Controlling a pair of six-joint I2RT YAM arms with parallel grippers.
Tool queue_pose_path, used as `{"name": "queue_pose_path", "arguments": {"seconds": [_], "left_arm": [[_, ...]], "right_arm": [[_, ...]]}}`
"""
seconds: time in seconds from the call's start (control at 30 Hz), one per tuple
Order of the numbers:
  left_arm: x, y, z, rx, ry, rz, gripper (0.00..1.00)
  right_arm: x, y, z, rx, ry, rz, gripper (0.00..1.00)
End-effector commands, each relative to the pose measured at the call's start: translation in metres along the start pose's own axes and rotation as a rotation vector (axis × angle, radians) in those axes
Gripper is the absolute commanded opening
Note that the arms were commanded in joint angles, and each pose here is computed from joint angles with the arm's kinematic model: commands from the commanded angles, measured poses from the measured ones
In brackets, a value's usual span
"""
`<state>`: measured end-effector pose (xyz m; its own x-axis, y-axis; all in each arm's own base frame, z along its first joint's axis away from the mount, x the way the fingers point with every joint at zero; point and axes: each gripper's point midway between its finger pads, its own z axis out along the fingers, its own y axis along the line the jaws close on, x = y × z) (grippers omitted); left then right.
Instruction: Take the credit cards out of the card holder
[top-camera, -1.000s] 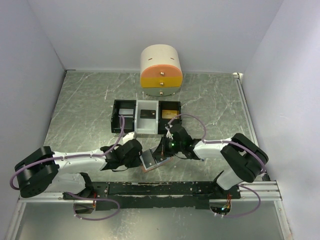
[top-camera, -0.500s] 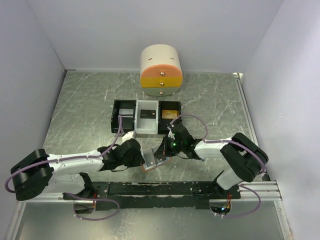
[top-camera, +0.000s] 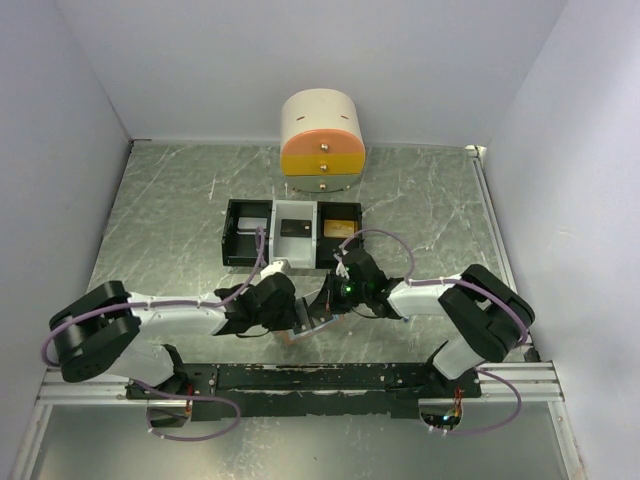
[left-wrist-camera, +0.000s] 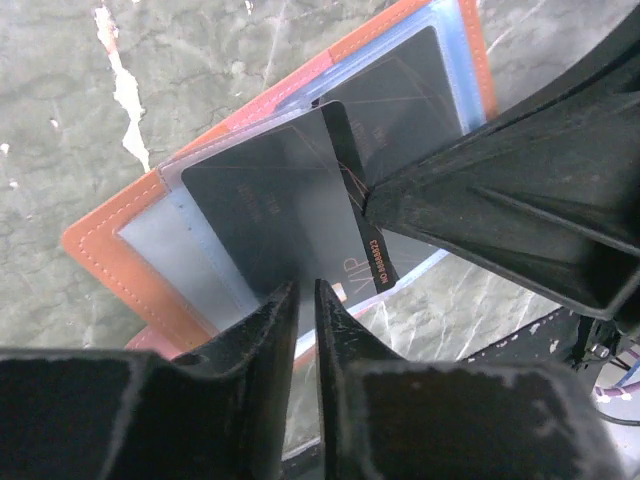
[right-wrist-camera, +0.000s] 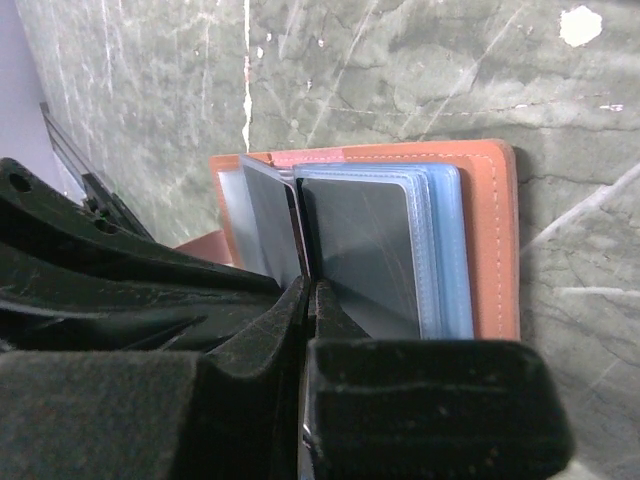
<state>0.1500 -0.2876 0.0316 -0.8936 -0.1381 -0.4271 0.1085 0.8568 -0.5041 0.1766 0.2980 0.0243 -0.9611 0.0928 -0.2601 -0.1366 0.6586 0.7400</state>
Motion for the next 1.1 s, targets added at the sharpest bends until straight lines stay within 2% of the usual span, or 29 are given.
{"name": "queue_pose_path", "arguments": {"seconds": [0.0, 0.13, 0.37, 0.53, 0.67, 0.77, 0.87, 1.07], "left_arm": [[0.017, 0.014, 0.012, -0.061, 0.053, 0.013, 0.22], [0.022, 0.028, 0.011, -0.152, 0.063, 0.042, 0.17], [0.019, 0.036, 0.0, -0.19, 0.035, 0.037, 0.16], [0.021, 0.043, -0.005, -0.182, 0.025, 0.024, 0.15], [0.022, 0.044, -0.007, -0.174, 0.019, 0.013, 0.15], [0.021, 0.045, -0.008, -0.176, 0.018, 0.015, 0.14], [0.021, 0.045, -0.007, -0.182, 0.018, 0.017, 0.14], [0.025, 0.047, -0.004, -0.186, 0.032, 0.021, 0.12]], "right_arm": [[0.002, -0.005, 0.001, 0.001, 0.005, -0.002, 0.0], [0.001, -0.006, -0.002, 0.015, -0.002, -0.009, 0.0], [0.003, 0.005, -0.001, -0.043, 0.023, -0.024, 0.0], [0.005, 0.008, 0.002, -0.068, 0.035, -0.027, 0.1], [0.008, 0.004, 0.005, -0.056, 0.058, -0.03, 0.13], [0.008, 0.006, 0.004, -0.071, 0.048, -0.024, 0.09], [0.005, 0.007, 0.002, -0.064, 0.033, -0.033, 0.0], [-0.006, -0.006, -0.007, 0.037, -0.032, -0.038, 0.0]]}}
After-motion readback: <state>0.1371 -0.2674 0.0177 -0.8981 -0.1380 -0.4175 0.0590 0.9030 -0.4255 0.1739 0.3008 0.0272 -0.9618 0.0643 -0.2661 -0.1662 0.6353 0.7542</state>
